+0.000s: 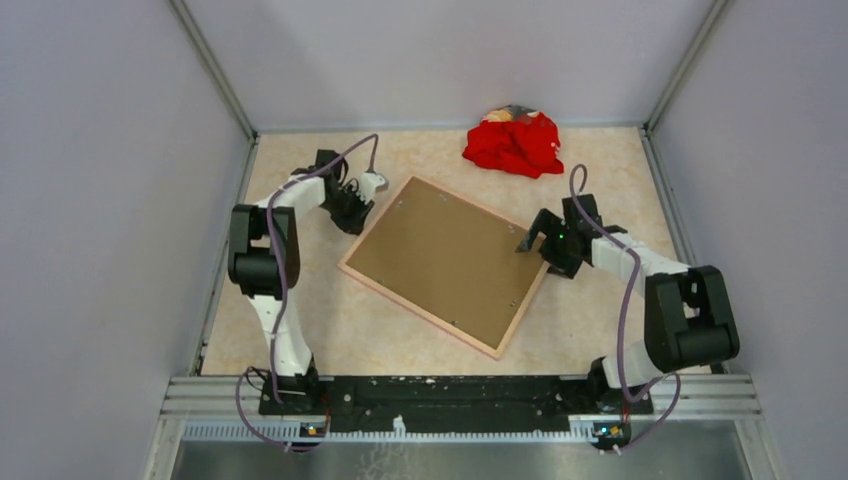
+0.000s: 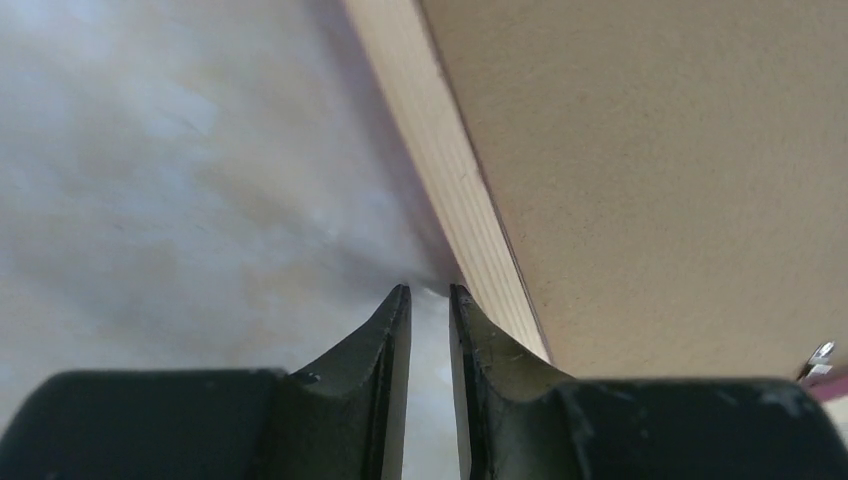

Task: Put the photo into the frame
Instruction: Adjust the photo frame at the center of the board, then install the photo frame at the center of the board.

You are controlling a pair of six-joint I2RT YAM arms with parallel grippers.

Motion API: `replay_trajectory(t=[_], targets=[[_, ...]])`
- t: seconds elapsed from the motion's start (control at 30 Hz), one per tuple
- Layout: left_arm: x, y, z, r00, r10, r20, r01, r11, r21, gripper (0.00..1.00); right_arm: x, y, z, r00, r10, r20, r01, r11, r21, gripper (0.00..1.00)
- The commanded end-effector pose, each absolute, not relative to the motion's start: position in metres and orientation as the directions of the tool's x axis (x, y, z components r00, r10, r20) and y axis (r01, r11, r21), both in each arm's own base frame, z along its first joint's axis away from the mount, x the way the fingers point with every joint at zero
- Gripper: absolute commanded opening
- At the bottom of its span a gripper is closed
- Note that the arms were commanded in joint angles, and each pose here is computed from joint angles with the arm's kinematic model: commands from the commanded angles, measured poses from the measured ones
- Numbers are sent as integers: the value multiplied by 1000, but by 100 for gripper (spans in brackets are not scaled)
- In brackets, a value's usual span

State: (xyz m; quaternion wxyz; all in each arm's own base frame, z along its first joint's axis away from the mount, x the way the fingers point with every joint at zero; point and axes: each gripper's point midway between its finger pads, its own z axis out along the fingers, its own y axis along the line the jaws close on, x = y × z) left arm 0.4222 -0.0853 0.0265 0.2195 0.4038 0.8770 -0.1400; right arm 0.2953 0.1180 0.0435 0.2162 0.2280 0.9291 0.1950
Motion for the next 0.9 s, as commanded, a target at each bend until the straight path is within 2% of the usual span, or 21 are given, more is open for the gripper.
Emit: replay_trajectory(t=[0.0,0.1,0.2,0.3,0.43,0.53,0.7,0.87], targets=[[330,-109,14,-544,739,-398,839,478,-261,28,366,137,88,-771,483,-414,195,799,569,99],[295,-117,14,-502,775,-383,860,401,-316,29,386,137,82,-778,475,-412,198,807,556,99],[281,-121,16,-485,789,-378,865,370,-339,32,404,130,80,-775,455,-438,207,839,504,99],[287,-119,31,-526,752,-397,842,392,-371,35,419,116,98,-752,439,-493,211,867,451,99],[315,-108,74,-593,621,-513,804,421,-420,41,423,104,135,-695,418,-585,185,890,416,99],[336,-111,89,-641,525,-560,767,428,-477,42,418,110,149,-676,414,-609,159,890,427,99],[362,-133,78,-767,372,-523,641,437,-630,42,405,168,154,-696,373,-613,30,869,494,97],[373,-133,53,-802,352,-483,598,477,-644,38,385,261,155,-750,295,-592,-174,775,608,91]])
